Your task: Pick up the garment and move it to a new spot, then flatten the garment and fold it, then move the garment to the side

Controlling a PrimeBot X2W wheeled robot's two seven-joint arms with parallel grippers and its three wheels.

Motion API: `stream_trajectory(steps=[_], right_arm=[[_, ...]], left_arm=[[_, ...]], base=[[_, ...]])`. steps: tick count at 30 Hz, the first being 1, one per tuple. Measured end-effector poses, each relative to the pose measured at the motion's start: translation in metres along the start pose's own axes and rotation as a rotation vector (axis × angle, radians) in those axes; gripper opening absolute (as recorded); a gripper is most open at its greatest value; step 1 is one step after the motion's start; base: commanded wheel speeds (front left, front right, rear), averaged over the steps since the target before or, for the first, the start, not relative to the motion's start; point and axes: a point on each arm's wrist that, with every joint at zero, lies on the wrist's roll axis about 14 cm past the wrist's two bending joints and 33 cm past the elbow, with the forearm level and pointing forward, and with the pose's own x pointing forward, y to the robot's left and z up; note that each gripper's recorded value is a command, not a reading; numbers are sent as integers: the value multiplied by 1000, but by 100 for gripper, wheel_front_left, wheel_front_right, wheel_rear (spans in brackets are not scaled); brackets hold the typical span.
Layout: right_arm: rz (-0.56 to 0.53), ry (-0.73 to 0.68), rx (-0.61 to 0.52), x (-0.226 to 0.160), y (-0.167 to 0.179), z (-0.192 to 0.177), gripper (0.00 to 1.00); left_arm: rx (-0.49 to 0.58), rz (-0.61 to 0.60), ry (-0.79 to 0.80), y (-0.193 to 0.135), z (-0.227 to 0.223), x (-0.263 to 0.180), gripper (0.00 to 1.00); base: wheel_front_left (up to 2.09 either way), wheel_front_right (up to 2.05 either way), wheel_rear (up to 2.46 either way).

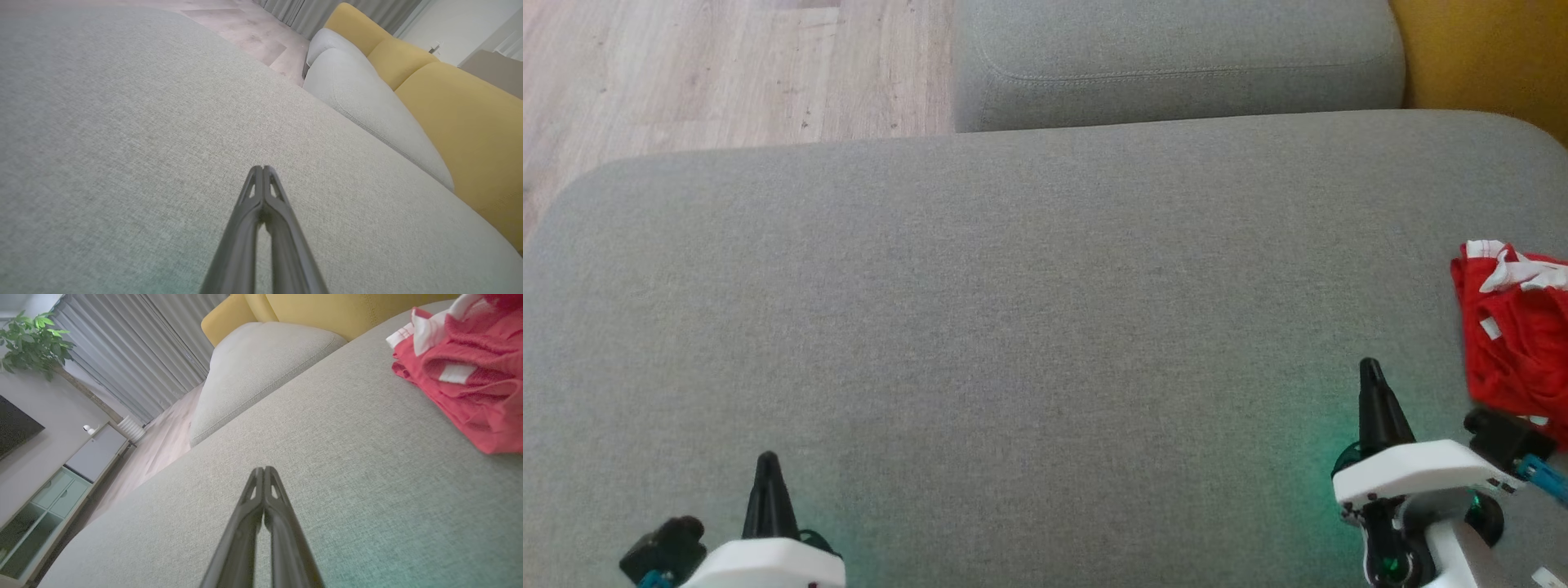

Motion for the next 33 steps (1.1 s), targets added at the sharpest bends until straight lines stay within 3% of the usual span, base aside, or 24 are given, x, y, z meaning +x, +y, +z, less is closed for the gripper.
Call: stream_trajectory(steps=[33], right_arm=[[-10, -53, 392, 1, -2, 24, 0]], left_arm=[[-381, -33, -9, -7, 20, 9, 0]], base=[[0, 0, 0]])
